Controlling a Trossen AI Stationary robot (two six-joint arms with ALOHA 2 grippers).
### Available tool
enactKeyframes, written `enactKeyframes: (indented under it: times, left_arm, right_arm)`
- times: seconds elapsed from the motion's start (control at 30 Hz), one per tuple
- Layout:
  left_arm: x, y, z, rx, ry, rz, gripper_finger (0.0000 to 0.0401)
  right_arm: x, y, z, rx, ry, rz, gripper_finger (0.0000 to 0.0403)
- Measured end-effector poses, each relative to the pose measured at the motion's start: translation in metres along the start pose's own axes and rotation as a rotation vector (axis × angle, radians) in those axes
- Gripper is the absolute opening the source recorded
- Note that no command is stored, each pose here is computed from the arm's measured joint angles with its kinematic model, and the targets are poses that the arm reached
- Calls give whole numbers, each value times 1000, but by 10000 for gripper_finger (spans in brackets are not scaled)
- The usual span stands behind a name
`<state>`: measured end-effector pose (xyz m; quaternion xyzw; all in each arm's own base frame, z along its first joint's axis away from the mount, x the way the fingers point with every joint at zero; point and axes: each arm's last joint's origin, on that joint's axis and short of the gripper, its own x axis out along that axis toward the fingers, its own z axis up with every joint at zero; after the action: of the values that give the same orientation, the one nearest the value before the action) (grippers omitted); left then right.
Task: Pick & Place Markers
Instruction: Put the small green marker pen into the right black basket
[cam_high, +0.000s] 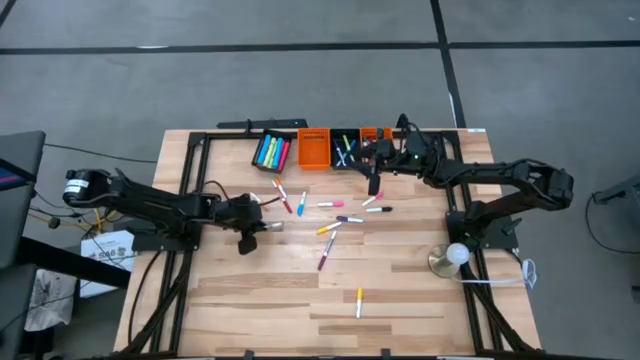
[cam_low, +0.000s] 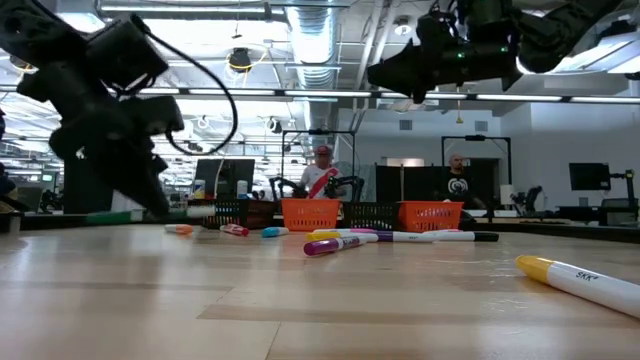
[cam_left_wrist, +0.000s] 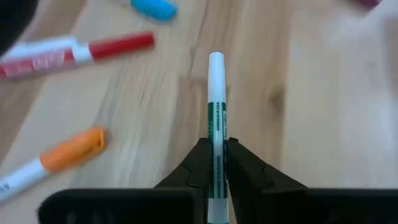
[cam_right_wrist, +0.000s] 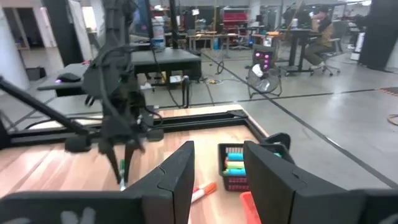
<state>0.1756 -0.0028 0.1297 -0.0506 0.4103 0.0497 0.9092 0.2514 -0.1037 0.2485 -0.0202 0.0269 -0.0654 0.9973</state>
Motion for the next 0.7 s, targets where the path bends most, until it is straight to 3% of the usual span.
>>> enactKeyframes:
  times: [0.2,0.53,0.7]
  left_arm:
    - [-16,-2,21,7,-234,-25,45]
    - [-47,-9,65,77,-782,-67,35]
    - [-48,-11,76,85,-913,-68,43]
  right_arm:
    - [6,17,0,-76,-14,66,129]
    - [9,46,9,-116,-97,166,129]
    - [10,57,13,-123,-137,200,129]
